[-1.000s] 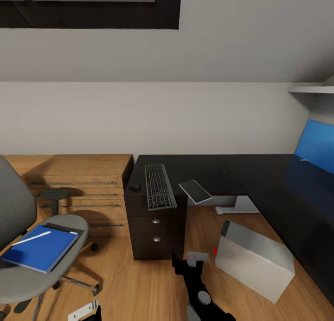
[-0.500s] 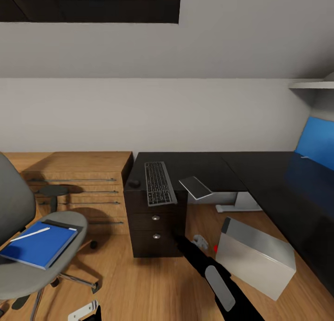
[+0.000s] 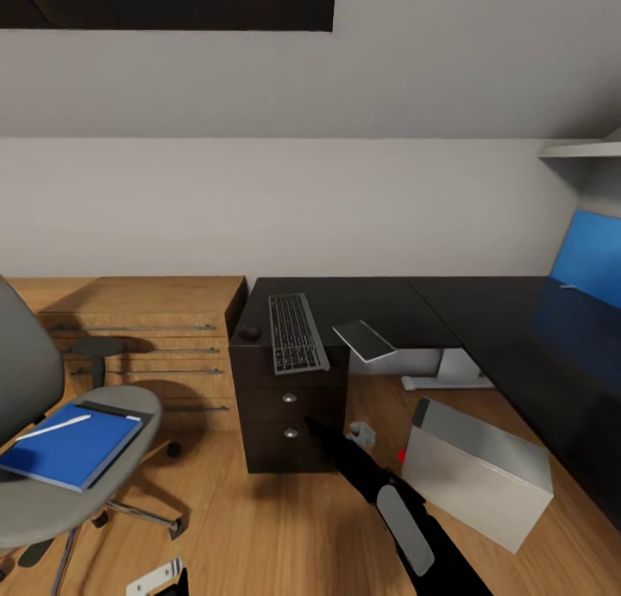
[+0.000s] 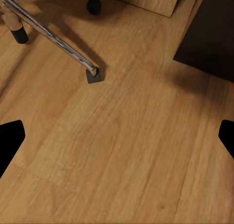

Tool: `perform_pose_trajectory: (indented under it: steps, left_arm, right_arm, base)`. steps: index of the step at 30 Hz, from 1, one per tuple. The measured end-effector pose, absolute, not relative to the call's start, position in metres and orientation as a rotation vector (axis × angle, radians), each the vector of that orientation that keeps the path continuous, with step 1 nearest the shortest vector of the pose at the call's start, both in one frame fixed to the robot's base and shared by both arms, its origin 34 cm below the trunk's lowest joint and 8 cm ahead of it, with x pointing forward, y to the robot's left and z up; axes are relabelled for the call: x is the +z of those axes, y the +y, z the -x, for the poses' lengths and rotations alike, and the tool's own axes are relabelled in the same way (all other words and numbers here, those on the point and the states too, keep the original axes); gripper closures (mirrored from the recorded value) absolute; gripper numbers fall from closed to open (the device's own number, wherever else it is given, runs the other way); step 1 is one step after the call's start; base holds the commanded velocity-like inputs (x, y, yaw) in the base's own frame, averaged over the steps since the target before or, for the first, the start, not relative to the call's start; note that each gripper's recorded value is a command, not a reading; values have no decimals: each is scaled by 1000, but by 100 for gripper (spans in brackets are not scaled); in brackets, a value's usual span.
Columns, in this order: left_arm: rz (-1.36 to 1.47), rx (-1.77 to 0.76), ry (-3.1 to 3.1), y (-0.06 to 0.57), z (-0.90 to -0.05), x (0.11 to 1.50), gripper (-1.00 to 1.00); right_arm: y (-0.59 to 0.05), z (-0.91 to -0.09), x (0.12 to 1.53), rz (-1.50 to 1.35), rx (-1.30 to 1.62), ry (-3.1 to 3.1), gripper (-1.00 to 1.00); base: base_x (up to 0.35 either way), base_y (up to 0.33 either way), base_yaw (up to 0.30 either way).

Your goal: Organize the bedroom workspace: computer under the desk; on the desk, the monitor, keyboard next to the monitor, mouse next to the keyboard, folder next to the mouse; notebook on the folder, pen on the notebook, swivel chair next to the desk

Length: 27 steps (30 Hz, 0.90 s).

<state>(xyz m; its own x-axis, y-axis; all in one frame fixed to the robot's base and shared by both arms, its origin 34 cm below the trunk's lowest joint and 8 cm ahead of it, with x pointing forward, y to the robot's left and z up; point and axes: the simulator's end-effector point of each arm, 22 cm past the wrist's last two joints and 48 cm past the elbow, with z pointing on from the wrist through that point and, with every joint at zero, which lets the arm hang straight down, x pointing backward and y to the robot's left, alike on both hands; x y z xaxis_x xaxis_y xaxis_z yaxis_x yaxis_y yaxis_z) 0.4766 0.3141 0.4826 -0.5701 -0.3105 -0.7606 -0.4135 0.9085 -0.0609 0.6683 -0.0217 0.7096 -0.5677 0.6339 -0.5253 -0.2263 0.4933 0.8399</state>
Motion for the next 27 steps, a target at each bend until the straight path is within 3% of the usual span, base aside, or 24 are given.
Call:
perform_pose_trajectory:
  steps: [20,27]
  left_arm:
    - [467,116,2289,308,-417,476,-100]
    - [395,35,2349,284,-437,505,-100]
  right_arm:
    - [-41,-674,692,-606,1299,1715,-100]
    - [-41,-672,681,-647,1333,1693,-100]
  base:
    - [0,0,0]
    - [0,0,0]
